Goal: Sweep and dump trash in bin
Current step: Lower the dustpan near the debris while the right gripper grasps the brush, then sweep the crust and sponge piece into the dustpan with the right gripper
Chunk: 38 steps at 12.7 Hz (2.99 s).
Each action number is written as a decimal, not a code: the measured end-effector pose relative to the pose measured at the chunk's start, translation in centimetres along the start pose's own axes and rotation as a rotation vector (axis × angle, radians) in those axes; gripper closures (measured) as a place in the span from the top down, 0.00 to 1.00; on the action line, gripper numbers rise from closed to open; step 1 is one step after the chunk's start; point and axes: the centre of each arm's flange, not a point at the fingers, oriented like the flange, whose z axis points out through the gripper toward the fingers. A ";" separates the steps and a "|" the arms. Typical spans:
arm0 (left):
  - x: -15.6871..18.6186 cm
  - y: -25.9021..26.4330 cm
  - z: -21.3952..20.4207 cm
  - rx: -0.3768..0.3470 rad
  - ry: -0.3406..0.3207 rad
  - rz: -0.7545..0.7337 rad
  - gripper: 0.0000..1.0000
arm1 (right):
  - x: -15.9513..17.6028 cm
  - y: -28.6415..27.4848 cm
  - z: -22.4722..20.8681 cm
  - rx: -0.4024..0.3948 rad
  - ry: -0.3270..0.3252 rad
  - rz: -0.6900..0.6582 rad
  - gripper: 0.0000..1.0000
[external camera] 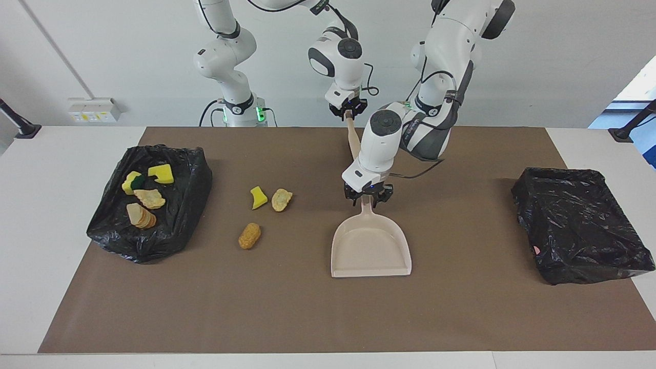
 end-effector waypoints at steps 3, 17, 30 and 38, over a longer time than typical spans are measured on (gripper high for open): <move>0.2 -0.2 -0.1 0.018 0.018 0.015 0.33 | 0.3 -0.1 -0.1 0.004 0.001 0.005 0.26; 1.3 -3.8 -3.1 0.132 -0.046 0.877 0.33 | 5.3 6.1 -10.2 -0.006 -0.049 0.104 0.26; -2.7 -2.0 -2.8 0.145 -0.196 1.172 0.33 | 13.1 25.9 -11.8 -0.359 -0.063 0.258 0.26; -6.4 -0.4 -0.9 0.160 -0.188 1.233 0.33 | 14.5 28.1 -8.3 -0.323 -0.074 0.148 0.26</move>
